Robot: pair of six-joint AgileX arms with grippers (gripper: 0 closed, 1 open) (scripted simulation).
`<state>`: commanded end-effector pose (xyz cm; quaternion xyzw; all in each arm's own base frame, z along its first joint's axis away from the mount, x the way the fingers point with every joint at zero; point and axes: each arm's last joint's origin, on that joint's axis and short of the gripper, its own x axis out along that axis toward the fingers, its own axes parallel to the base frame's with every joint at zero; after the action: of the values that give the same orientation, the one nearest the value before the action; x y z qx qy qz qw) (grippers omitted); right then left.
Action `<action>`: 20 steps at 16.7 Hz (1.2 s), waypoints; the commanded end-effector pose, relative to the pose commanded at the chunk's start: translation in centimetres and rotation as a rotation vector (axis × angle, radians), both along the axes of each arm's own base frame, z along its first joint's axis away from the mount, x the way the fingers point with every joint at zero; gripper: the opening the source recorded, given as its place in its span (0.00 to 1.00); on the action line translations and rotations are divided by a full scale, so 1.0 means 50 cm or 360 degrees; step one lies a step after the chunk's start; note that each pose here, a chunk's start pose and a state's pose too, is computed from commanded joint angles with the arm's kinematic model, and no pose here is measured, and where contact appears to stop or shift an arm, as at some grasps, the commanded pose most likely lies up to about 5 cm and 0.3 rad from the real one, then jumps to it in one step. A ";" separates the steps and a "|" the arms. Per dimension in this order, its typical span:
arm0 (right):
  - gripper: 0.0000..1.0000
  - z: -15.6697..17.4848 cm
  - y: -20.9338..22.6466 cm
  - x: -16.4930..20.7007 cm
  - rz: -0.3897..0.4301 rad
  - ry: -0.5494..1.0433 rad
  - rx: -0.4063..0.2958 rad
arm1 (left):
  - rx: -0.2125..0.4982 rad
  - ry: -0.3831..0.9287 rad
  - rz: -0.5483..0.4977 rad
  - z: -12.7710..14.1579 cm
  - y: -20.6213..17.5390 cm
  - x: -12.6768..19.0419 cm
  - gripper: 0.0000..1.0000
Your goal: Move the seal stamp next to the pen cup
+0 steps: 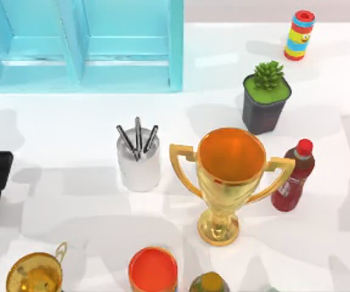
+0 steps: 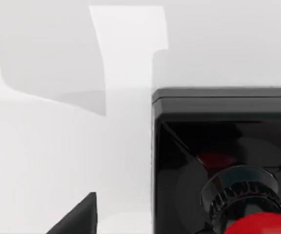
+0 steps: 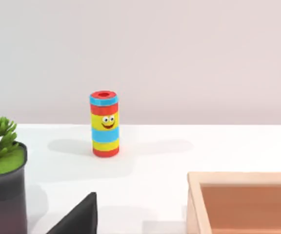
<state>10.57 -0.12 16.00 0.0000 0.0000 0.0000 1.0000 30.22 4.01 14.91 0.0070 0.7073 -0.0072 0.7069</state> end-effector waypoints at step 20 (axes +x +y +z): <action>1.00 0.000 0.000 0.000 0.0000 0.0000 0.0000 | 0.0000 0.0000 0.0000 0.000 0.000 0.000 0.00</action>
<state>10.57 -0.12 16.00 0.0000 0.0000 0.0000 1.0000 30.22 4.01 14.91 0.0070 0.7073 -0.0072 0.7069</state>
